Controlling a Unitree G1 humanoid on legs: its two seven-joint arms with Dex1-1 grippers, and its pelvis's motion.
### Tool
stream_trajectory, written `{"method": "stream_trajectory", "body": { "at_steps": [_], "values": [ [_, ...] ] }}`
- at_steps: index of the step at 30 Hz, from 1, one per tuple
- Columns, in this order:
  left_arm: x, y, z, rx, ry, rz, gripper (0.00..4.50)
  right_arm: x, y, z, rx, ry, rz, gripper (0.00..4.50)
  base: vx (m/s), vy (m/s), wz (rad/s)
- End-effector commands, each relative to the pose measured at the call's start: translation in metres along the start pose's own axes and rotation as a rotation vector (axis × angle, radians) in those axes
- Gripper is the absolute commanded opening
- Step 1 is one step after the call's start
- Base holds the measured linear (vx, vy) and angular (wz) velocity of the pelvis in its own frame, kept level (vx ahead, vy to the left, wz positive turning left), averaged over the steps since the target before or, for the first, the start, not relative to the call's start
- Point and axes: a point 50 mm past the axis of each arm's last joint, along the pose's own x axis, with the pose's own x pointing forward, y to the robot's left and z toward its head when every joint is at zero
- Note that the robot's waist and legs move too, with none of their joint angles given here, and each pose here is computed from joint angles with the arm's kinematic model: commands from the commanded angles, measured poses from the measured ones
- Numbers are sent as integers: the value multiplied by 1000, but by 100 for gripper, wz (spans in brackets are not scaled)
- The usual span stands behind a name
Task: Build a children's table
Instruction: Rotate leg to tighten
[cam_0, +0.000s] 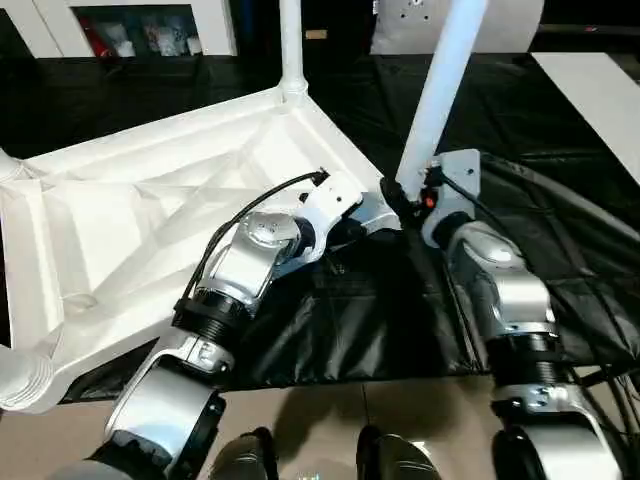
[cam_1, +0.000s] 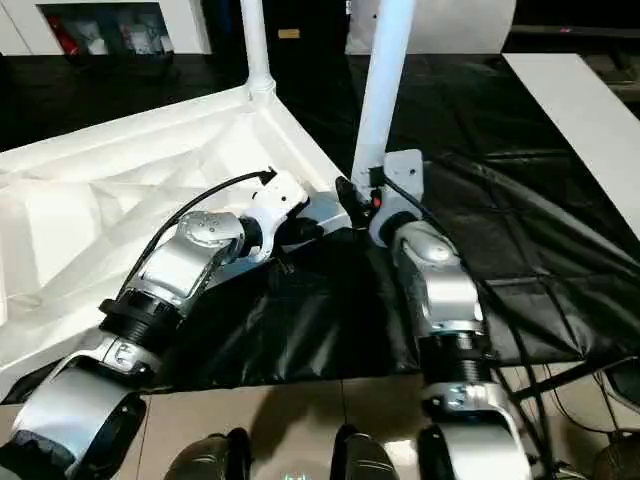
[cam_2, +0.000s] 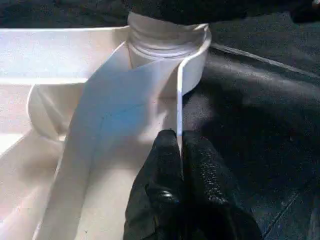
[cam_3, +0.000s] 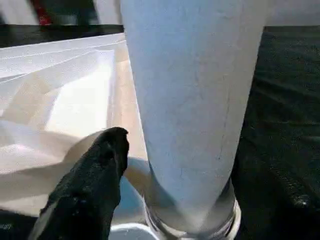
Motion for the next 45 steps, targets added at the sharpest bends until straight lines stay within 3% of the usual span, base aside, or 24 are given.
{"method": "stream_trajectory", "body": {
  "at_steps": [1, 5, 7, 9, 12, 16, 26, 35, 45],
  "values": [
    [-1, -6, -2, 43, -15, -67, 0, -5, -2, -4, 10, 7, 77, 363, 0, 0, 0],
    [-13, 2, -16, 103, 30, -122, 0, -22, -29, 7, -71, -10, 162, 398, 0, 0, 0],
    [-14, 3, -17, 109, 34, -127, 0, -23, -32, 7, -79, -9, 172, 423, 0, 0, 0],
    [-21, 4, -22, 151, 48, -197, 0, -34, -38, 9, -132, 13, 296, 435, 0, 0, 0],
    [-29, 2, -26, 208, 50, -310, 0, -48, -40, 11, -187, 41, 478, 435, 0, 0, 0],
    [-37, 1, -28, 265, 51, -417, 0, -58, -41, 12, -187, 64, 620, 435, 0, 0, 0],
    [-57, -4, -32, 348, 58, -683, 0, -73, -35, 5, -165, 171, 951, 364, 0, 0, 0],
    [-60, -11, -32, 378, 52, -779, 0, -75, -27, -1, -149, 216, 1062, 289, 0, 0, 0],
    [-59, -9, -31, 375, 41, -776, 0, -75, -20, -6, -132, 222, 1117, 208, 0, 0, 0]
  ]
}}
